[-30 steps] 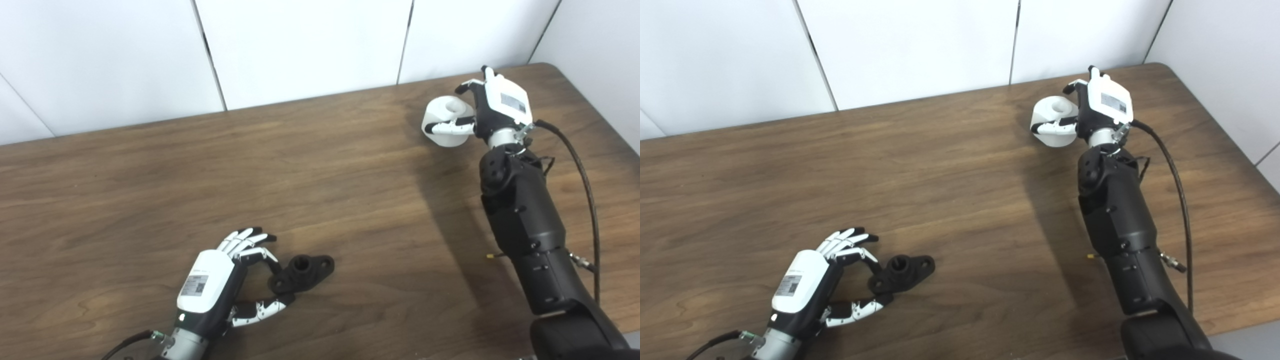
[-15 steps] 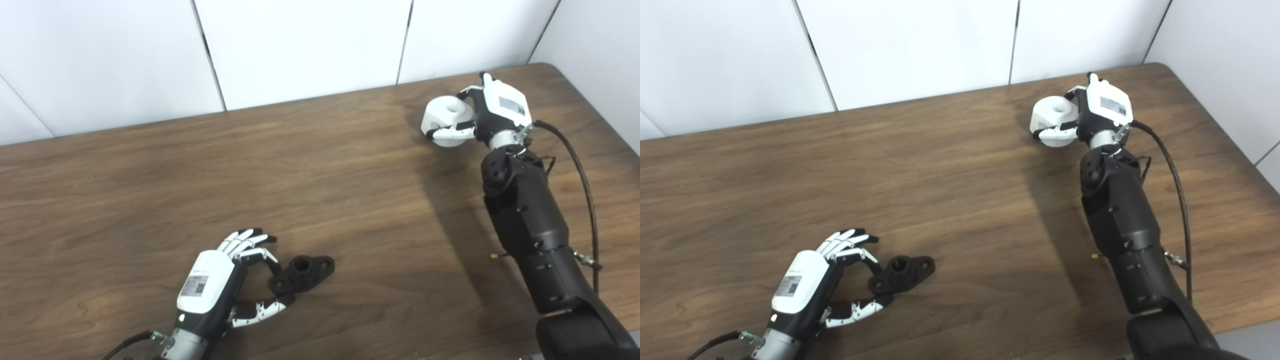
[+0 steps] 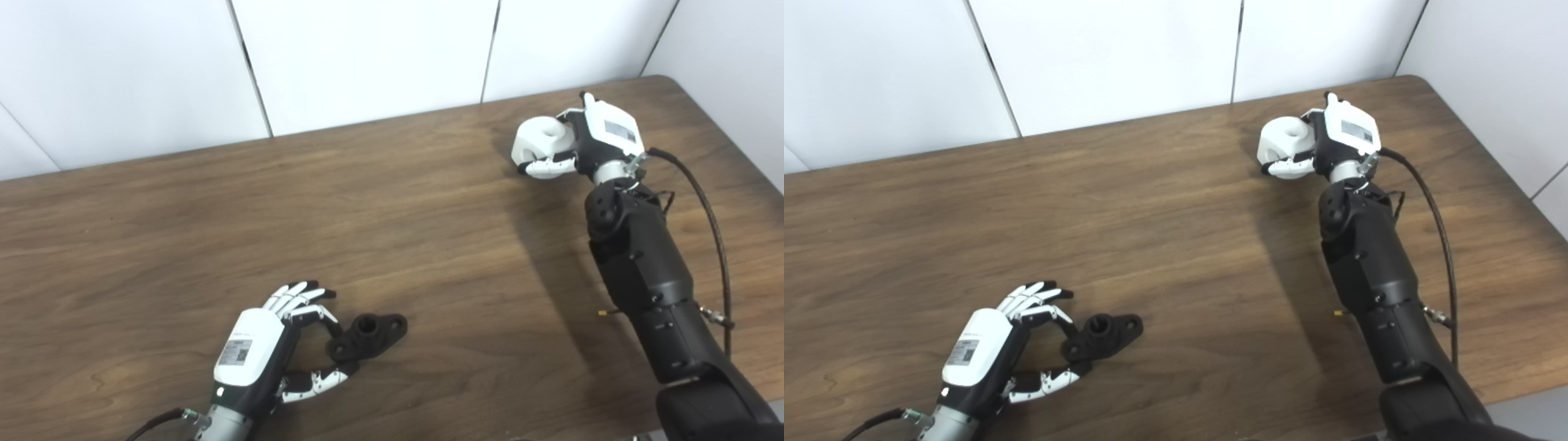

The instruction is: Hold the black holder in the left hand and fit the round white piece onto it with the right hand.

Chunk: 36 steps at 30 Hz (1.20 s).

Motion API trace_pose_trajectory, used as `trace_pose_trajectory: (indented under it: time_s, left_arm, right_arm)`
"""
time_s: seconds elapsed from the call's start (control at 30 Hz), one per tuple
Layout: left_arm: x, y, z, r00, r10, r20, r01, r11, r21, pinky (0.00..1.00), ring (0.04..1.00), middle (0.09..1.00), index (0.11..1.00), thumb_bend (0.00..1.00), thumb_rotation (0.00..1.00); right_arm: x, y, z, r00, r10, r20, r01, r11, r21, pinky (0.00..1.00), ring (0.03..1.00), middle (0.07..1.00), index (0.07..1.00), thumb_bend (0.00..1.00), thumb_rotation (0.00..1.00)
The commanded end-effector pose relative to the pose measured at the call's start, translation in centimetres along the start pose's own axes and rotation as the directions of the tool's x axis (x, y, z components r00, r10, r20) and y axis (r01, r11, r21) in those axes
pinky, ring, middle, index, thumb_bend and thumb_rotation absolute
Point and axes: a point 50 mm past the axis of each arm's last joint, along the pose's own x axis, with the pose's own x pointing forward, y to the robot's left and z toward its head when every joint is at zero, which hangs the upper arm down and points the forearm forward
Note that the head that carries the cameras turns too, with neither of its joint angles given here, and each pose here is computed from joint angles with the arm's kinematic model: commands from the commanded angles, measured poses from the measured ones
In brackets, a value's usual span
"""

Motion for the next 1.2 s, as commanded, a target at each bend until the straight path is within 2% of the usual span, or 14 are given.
trace_pose_trajectory:
  time_s: [0.0, 0.13, 0.27, 0.3, 0.33, 0.4, 1.03, 1.17]
  left_arm:
    - [-1.9, -2.6, -0.1, 0.984, -0.173, -0.045, 0.174, 0.985, 0.005, 0.91, 0.893, 0.814, 0.487, 0.52, 0.04]
    - [-1.8, -2.5, -0.1, 0.984, -0.175, -0.045, 0.175, 0.984, 0.007, 0.91, 0.894, 0.814, 0.487, 0.52, 0.04]
    - [-1.8, -2.5, 0.0, 0.984, -0.173, -0.043, 0.174, 0.985, 0.004, 0.91, 0.895, 0.815, 0.487, 0.52, 0.04]
    - [-1.8, -2.5, 0.0, 0.984, -0.172, -0.042, 0.173, 0.985, 0.002, 0.91, 0.894, 0.814, 0.487, 0.52, 0.04]
    - [-1.8, -2.5, 0.0, 0.984, -0.172, -0.042, 0.172, 0.985, 0.001, 0.91, 0.894, 0.814, 0.487, 0.52, 0.04]
    - [-1.8, -2.5, 0.0, 0.984, -0.172, -0.042, 0.172, 0.985, 0.001, 0.91, 0.896, 0.816, 0.487, 0.52, 0.04]
    - [-1.6, -2.7, 0.4, 0.985, -0.168, -0.035, 0.168, 0.986, 0.007, 0.89, 0.888, 0.81, 0.487, 0.52, 0.04]
    - [-1.5, -2.8, 0.5, 0.985, -0.17, -0.034, 0.17, 0.985, 0.01, 0.89, 0.887, 0.812, 0.487, 0.52, 0.04]
  right_arm:
    - [0.7, -2.2, 0.4, 0.996, -0.09, 0.026, 0.091, 0.996, -0.01, 0.85, 1.0, 1.0, 0.678, 0.81, 0.4]
    - [0.7, -2.1, 0.4, 0.992, -0.117, 0.053, 0.118, 0.993, -0.013, 0.83, 1.0, 1.0, 0.637, 0.79, 0.35]
    - [0.7, -2.0, 0.1, 0.986, -0.144, 0.079, 0.144, 0.99, 0.005, 0.83, 1.0, 0.969, 0.57, 0.77, 0.26]
    - [0.7, -2.0, 0.0, 0.985, -0.152, 0.084, 0.152, 0.988, 0.011, 0.83, 1.0, 0.96, 0.53, 0.65, 0.21]
    - [0.7, -1.9, 0.0, 0.983, -0.161, 0.09, 0.161, 0.987, 0.016, 0.84, 0.998, 0.951, 0.509, 0.59, 0.18]
    - [0.7, -1.8, -0.1, 0.98, -0.173, 0.099, 0.172, 0.985, 0.022, 0.84, 0.985, 0.932, 0.49, 0.54, 0.15]
    - [0.3, -1.7, -0.4, 0.979, -0.166, 0.121, 0.165, 0.986, 0.018, 0.83, 0.952, 0.896, 0.487, 0.52, 0.14]
    - [-0.4, -2.2, 0.1, 0.975, -0.162, 0.154, 0.16, 0.987, 0.029, 0.82, 0.943, 0.886, 0.487, 0.52, 0.14]
